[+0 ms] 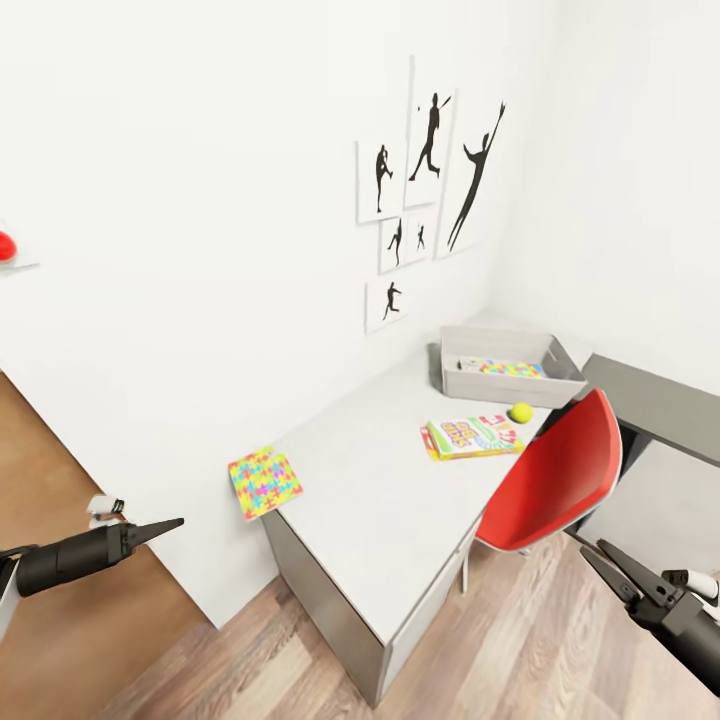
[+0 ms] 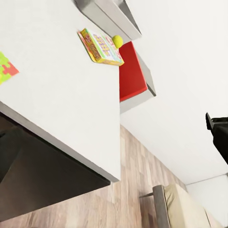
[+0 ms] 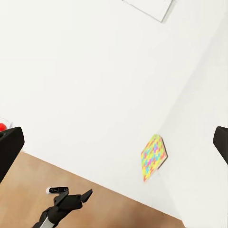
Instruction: Put all the toys in the child's room - the three board games (two on the bed and one on the table), the two jigsaw puzzles on the table, and the tennis ball on the table - inside the toy box on the table in the child's room.
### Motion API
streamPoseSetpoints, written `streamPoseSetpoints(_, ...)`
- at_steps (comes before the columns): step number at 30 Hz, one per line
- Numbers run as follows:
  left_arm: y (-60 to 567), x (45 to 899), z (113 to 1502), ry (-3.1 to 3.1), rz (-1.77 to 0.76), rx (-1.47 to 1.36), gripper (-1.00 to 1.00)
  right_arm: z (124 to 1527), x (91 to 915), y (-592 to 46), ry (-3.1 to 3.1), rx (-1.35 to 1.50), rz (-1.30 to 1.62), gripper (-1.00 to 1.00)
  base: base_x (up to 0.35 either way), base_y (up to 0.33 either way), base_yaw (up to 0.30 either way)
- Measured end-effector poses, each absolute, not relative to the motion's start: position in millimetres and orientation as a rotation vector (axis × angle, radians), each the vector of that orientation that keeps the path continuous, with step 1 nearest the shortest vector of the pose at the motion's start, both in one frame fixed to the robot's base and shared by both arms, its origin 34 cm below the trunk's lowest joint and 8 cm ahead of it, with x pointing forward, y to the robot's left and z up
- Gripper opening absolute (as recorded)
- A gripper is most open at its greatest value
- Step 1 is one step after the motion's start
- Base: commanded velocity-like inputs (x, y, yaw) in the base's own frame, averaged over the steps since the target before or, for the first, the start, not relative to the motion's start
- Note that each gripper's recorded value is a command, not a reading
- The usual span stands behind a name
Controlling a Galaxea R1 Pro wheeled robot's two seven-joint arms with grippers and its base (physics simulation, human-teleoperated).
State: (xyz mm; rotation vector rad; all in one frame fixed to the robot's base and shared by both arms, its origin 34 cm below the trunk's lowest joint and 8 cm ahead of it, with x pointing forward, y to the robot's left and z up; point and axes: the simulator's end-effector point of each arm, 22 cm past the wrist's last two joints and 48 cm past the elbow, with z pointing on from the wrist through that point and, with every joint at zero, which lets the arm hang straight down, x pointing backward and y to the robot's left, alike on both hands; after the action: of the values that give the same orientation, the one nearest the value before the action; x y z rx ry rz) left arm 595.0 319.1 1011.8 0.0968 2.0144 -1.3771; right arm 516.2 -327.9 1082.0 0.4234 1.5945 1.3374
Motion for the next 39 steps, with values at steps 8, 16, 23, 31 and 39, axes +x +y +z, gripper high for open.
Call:
streamPoseSetpoints(8, 319, 595, 1018, 2.003, -1.372, 0.105, 1.0, 1087, 515, -328, 1.584, 0.415, 1.338, 1.0, 0.084, 0.024, 0.0)
streamPoseSetpoints(16, 319, 595, 1024, 1.993, -1.368, 0.114, 1.0, 1092, 514, -328, 1.574, 0.405, 1.338, 1.0, 0.01, 0.003, 0.0)
streamPoseSetpoints(23, 319, 595, 1029, 1.984, -1.365, 0.121, 1.0, 1097, 514, -329, 1.558, 0.391, 1.326, 1.0, 0.001, 0.0, 0.0)
streamPoseSetpoints(31, 319, 595, 1032, 1.98, -1.364, 0.125, 1.0, 1099, 514, -329, 1.553, 0.387, 1.321, 1.0, 0.0, -0.034, 0.0)
streamPoseSetpoints(39, 319, 595, 1032, 1.981, -1.364, 0.125, 1.0, 1097, 514, -326, 1.561, 0.384, 1.327, 1.0, 0.0, -0.012, 0.0)
